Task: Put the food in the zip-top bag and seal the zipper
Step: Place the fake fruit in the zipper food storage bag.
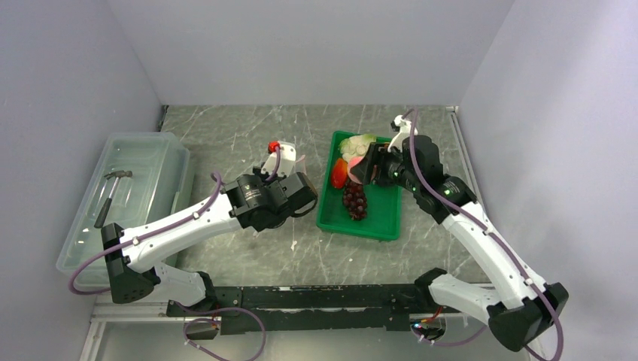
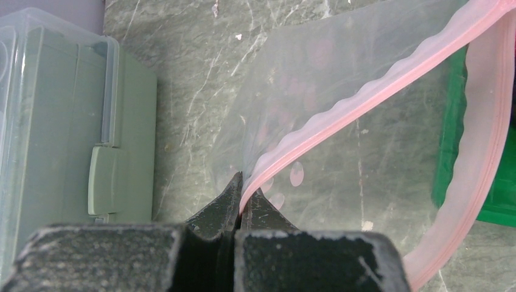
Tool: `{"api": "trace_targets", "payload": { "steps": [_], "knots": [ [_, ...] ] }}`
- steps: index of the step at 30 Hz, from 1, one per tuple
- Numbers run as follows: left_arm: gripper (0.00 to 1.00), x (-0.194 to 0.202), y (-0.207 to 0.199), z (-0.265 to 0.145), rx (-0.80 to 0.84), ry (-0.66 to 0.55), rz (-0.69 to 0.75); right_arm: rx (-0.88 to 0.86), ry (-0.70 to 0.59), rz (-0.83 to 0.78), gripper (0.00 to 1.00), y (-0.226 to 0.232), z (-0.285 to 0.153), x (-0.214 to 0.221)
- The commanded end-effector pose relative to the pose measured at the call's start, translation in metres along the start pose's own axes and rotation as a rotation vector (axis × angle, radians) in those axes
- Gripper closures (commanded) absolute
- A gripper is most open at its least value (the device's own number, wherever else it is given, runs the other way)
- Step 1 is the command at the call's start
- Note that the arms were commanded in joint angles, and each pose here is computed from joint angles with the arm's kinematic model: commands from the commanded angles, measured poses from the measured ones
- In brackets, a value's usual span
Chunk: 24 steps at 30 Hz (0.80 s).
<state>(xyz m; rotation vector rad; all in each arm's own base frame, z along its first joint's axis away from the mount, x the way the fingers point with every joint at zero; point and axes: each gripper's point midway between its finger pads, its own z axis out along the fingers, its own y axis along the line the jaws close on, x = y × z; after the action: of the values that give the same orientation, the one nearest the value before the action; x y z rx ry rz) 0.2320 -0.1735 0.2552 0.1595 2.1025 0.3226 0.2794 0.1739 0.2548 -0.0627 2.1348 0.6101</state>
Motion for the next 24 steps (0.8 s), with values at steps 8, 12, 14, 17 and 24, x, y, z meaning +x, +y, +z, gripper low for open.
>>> {"api": "trace_targets", "payload": {
  "steps": [8,12,14,17,24],
  "knots": [
    [1.0,-0.014,-0.011,-0.006,0.06,0.0,-0.047,-0.515,-0.144,0.0,0.54,0.126,-0.056,-0.038],
    [1.0,-0.013,-0.016,-0.007,0.082,0.009,-0.05,-0.603,-0.129,0.027,0.55,0.142,-0.059,-0.033],
    [1.0,-0.013,-0.019,-0.007,0.097,0.014,-0.055,-0.638,-0.118,0.036,0.55,0.151,-0.06,-0.03],
    [1.0,-0.013,-0.024,-0.008,0.117,0.021,-0.055,-0.658,-0.107,0.043,0.55,0.159,-0.058,-0.026],
    [1.0,-0.017,-0.032,-0.009,0.143,0.032,-0.054,-0.676,-0.07,0.04,0.55,0.173,-0.048,-0.012]
  ]
}}
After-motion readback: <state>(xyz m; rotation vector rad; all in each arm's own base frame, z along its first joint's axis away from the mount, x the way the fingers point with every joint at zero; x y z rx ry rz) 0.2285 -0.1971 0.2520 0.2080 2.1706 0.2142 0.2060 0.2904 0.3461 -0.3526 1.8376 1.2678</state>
